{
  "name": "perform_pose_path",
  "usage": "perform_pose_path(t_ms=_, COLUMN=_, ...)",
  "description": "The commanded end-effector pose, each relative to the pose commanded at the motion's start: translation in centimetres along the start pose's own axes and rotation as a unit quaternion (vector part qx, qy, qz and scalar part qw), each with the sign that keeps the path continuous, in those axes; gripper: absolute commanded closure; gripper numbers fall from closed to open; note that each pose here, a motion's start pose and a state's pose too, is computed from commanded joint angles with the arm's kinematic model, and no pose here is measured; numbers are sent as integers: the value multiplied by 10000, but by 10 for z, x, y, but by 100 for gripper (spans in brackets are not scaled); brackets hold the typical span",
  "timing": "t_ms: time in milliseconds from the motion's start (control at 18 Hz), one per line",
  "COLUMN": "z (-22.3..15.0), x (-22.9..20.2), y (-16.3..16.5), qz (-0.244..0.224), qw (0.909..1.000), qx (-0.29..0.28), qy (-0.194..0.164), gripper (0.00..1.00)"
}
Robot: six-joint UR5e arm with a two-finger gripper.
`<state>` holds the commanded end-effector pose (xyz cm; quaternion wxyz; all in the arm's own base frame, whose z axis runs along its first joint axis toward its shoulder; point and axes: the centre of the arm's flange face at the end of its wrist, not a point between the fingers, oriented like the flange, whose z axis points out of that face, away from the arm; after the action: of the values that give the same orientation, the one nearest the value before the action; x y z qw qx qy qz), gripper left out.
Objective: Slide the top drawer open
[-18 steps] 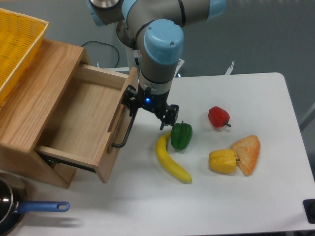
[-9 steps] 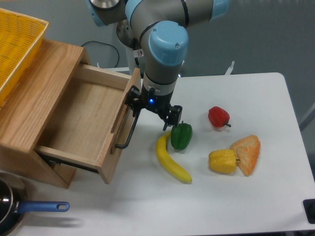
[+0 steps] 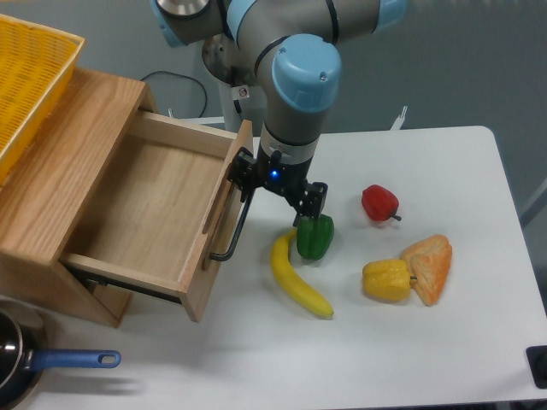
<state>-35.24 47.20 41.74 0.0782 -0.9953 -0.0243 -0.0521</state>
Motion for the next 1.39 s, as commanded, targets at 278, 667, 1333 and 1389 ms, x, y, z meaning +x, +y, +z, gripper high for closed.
perform_pose_path(t_ms=278, z=0, x=2, y=0, qz=-4, qw=10000, qx=1, qy=33, gripper=0)
perform_pose_path(t_ms=667, z=-17, x=0, y=1, qz=-38, qw=10000, qx=64, qy=-5, gripper=0)
perform_pose_path(t_ms=1333, z=-32, x=-9, y=15, qz=148, qw=9998, qx=89, qy=-20, gripper=0)
perform_pose_path(t_ms=1389, z=-31, x=-10, y=16, qz=150, qw=9999, qx=77, qy=7, gripper=0)
